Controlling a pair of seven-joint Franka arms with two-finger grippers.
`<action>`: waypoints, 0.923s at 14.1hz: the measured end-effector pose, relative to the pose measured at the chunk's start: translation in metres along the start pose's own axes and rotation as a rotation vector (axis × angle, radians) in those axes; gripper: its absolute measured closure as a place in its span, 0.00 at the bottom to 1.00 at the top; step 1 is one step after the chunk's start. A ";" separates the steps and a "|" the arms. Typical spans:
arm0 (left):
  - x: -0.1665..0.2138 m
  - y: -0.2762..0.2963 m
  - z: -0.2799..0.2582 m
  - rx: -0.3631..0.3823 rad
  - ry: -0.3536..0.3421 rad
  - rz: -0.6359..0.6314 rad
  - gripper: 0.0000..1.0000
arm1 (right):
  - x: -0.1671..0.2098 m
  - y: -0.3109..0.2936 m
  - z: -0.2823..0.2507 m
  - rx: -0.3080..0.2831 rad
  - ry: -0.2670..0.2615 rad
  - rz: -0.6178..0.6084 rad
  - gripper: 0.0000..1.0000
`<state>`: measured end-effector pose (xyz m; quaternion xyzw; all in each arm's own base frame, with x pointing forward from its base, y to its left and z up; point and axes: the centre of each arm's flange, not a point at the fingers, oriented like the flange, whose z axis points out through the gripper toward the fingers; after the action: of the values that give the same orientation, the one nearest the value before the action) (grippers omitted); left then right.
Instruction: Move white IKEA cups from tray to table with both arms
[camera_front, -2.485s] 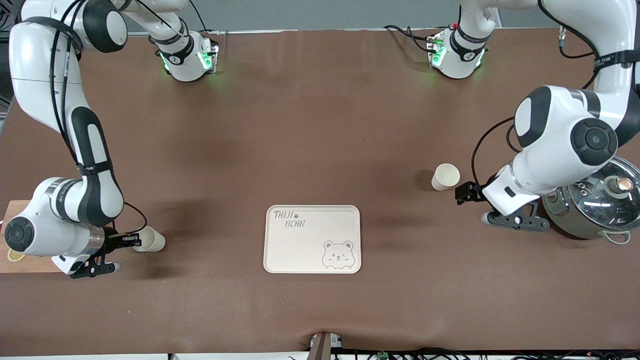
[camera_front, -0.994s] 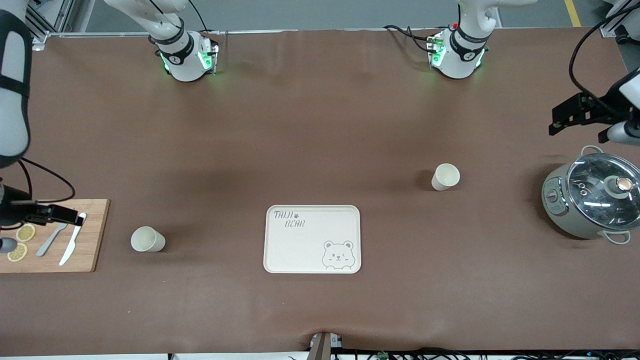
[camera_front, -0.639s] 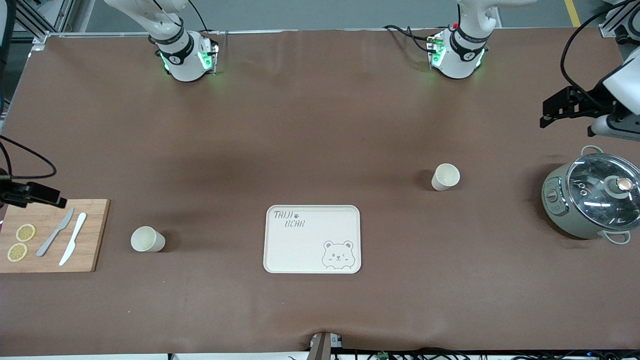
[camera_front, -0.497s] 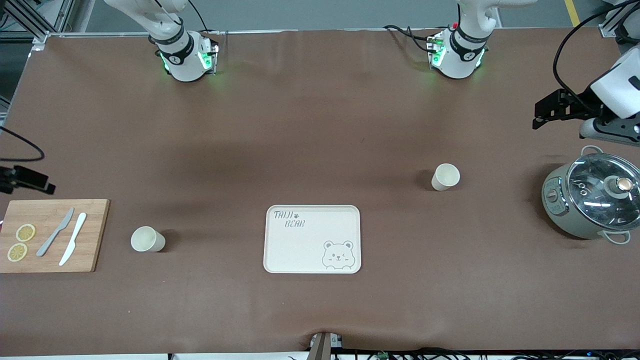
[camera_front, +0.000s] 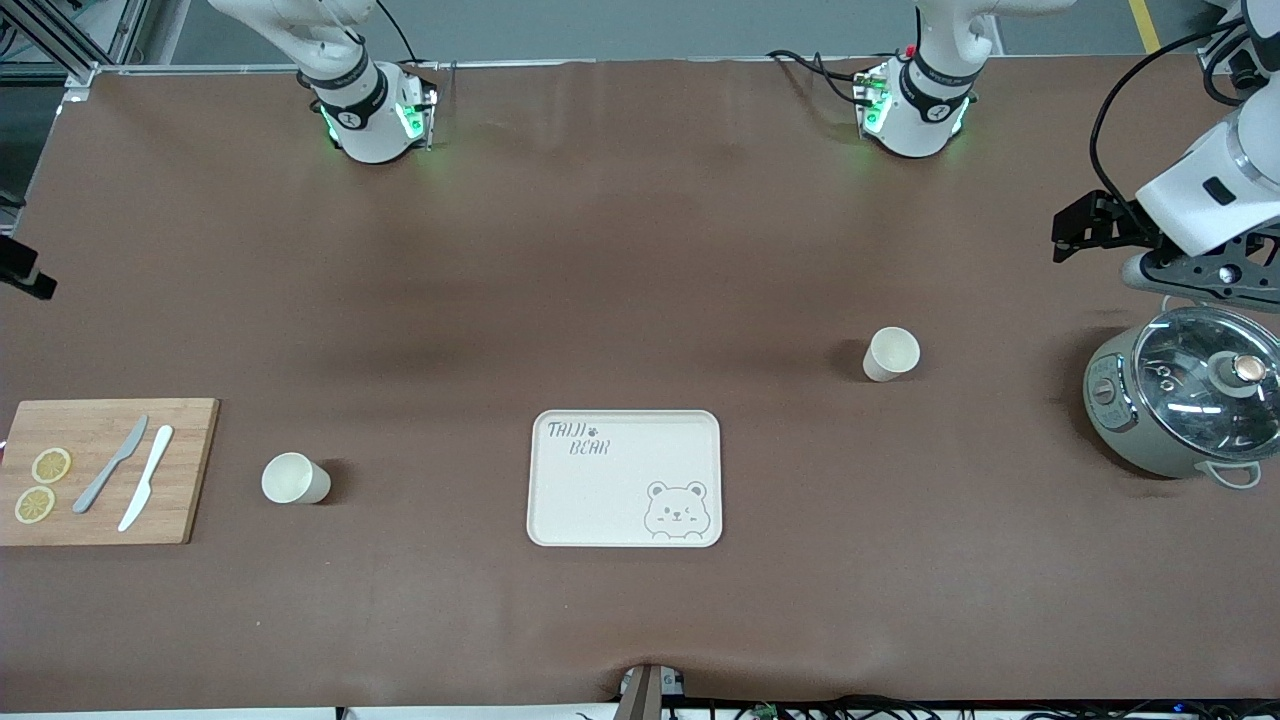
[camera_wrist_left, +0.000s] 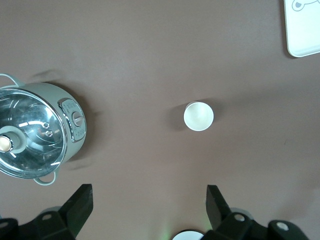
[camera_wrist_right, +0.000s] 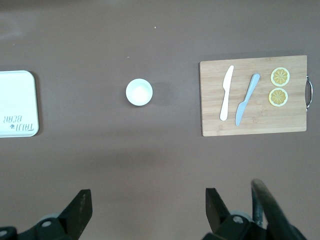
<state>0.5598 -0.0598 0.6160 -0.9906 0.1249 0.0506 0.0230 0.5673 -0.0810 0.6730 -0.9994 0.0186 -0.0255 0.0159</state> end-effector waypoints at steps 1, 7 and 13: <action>0.000 -0.001 0.000 0.000 0.000 -0.001 0.00 | -0.008 -0.002 -0.006 0.000 0.007 -0.002 0.00; 0.003 -0.004 -0.003 0.005 0.036 -0.006 0.00 | -0.059 -0.007 -0.018 0.000 0.058 -0.002 0.00; 0.004 -0.004 -0.003 0.005 0.039 -0.006 0.00 | -0.081 -0.014 -0.015 -0.001 0.071 -0.012 0.00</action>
<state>0.5651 -0.0573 0.6188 -0.9917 0.1225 0.0307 0.0233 0.4861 -0.0643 0.6842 -0.9980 0.0130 -0.0608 0.0146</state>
